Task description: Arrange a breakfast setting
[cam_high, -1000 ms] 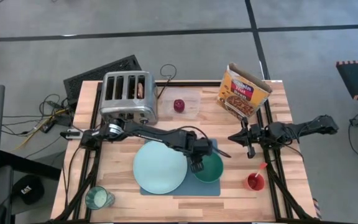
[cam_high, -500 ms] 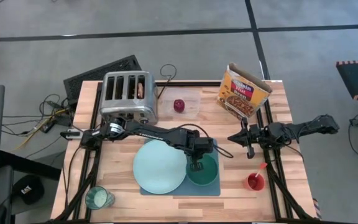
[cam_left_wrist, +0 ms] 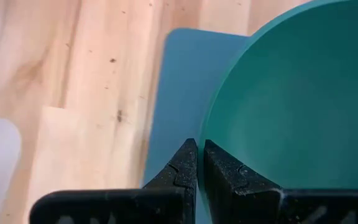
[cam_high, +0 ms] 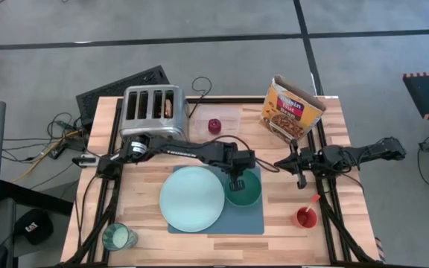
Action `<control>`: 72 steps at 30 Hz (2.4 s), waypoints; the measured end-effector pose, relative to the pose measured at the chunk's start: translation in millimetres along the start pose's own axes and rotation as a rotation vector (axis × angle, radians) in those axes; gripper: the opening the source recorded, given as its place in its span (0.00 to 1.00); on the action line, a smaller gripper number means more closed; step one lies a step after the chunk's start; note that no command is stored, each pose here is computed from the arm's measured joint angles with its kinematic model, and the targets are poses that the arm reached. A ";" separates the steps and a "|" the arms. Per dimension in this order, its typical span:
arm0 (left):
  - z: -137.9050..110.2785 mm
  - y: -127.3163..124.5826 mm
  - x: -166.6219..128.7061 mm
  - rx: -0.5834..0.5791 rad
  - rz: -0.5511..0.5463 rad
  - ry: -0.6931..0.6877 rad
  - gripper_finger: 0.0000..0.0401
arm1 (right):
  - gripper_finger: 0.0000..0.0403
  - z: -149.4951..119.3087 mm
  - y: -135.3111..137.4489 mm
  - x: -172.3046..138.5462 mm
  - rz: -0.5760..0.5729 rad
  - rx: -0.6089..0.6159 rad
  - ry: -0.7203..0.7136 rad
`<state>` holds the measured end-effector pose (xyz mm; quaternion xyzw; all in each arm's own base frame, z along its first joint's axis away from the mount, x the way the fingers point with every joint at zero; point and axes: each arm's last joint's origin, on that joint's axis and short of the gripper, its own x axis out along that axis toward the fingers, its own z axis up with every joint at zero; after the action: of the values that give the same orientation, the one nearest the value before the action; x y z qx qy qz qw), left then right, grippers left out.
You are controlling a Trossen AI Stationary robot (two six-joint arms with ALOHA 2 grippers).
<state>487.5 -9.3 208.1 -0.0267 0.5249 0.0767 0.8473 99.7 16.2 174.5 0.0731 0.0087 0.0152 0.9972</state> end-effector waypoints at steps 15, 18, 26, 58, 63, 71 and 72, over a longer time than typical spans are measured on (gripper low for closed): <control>4.0 15.8 1.7 -0.023 0.013 -0.018 0.00 | 0.09 -2.2 -0.4 -0.1 -0.006 -0.001 0.028; 4.0 15.7 1.7 -0.025 0.008 -0.018 0.02 | 0.09 -1.9 -0.4 -0.1 -0.006 0.011 0.026; 4.0 14.9 2.4 -0.023 -0.014 -0.017 0.21 | 0.09 -1.3 -0.4 -0.2 -0.007 0.029 0.021; -86.6 -6.9 -100.3 0.192 -0.061 -0.505 0.30 | 0.76 123.7 -3.6 -59.3 -0.397 -0.014 -0.120; -115.8 -3.9 -104.7 0.108 -0.042 -0.596 0.30 | 0.76 145.8 -5.8 -79.4 -0.469 0.002 -0.132; -127.2 -1.6 -104.0 0.072 0.023 -0.602 0.30 | 0.76 175.7 -7.8 -104.1 -0.548 -0.017 -0.186; -127.2 -1.4 -104.0 0.076 0.027 -0.602 0.30 | 0.76 177.8 -9.1 -107.5 -0.598 -0.031 -0.181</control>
<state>329.7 -37.4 244.1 0.0358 0.2529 0.0727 0.9641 -4.0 -22.0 350.7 0.0533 -0.0593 -0.2851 0.9552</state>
